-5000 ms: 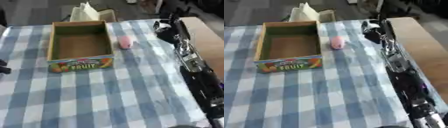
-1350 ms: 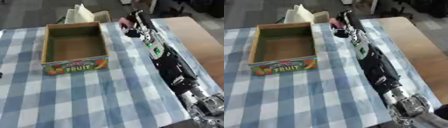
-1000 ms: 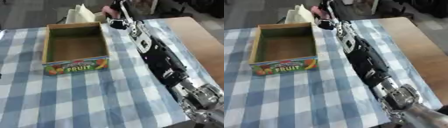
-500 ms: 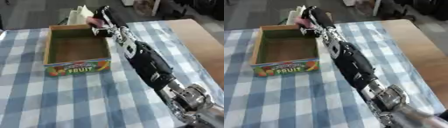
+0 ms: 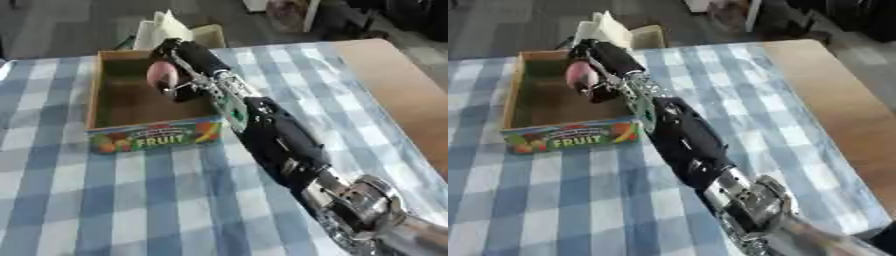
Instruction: Pick up objects on the table and place them in the box.
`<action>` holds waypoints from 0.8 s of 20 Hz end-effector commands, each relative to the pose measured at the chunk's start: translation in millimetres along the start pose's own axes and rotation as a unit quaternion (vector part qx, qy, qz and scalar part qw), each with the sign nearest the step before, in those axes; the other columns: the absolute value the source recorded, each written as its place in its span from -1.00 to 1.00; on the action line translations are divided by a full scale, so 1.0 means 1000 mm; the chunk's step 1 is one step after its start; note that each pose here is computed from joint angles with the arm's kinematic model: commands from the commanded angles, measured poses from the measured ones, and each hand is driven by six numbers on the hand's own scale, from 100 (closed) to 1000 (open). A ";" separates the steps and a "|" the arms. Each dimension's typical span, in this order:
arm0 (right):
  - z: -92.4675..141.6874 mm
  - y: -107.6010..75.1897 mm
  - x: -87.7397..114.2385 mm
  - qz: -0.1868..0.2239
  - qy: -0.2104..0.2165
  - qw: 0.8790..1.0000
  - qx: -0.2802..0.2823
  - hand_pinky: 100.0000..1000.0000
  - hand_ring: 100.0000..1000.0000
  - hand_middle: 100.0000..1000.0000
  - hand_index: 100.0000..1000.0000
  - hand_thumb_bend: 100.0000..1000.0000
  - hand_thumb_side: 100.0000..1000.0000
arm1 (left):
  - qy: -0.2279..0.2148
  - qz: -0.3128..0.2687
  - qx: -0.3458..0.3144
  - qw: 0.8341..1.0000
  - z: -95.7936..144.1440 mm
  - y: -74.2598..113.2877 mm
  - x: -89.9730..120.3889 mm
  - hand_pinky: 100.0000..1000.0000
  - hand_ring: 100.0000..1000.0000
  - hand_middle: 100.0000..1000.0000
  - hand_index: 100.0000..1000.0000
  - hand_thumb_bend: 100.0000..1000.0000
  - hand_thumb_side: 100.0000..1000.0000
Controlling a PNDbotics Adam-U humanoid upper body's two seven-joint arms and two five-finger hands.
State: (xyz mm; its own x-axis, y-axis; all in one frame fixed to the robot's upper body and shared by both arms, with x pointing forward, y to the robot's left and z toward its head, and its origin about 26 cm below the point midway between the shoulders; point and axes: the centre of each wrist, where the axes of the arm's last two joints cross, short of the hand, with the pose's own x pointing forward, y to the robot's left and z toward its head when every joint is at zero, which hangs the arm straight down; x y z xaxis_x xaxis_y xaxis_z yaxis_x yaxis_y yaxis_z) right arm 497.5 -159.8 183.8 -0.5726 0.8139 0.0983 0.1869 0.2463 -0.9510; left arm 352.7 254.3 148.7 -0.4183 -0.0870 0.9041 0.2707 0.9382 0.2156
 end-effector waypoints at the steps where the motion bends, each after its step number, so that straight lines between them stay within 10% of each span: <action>1: -0.003 -0.015 -0.003 0.013 -0.004 1.000 -0.006 0.12 0.51 0.46 0.57 -0.57 -0.94 | -0.015 -0.005 -0.003 1.000 -0.003 0.001 0.009 0.31 -0.14 -0.06 0.06 -1.00 0.69; 16: 0.015 -0.050 -0.032 -0.034 0.051 0.994 -0.087 0.04 0.50 0.44 0.58 -0.88 -1.00 | -0.011 -0.007 0.007 1.000 0.000 0.005 0.007 0.31 -0.14 -0.06 0.06 -1.00 0.69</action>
State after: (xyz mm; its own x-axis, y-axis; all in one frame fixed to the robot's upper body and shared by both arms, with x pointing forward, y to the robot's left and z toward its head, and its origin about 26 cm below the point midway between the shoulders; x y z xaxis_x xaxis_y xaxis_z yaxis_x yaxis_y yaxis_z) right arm 495.1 -193.5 202.0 -0.5169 0.8324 0.1998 0.2326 0.3612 -0.9030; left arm 352.4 254.9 148.0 -0.4162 -0.0874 0.9051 0.2672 0.9397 0.2136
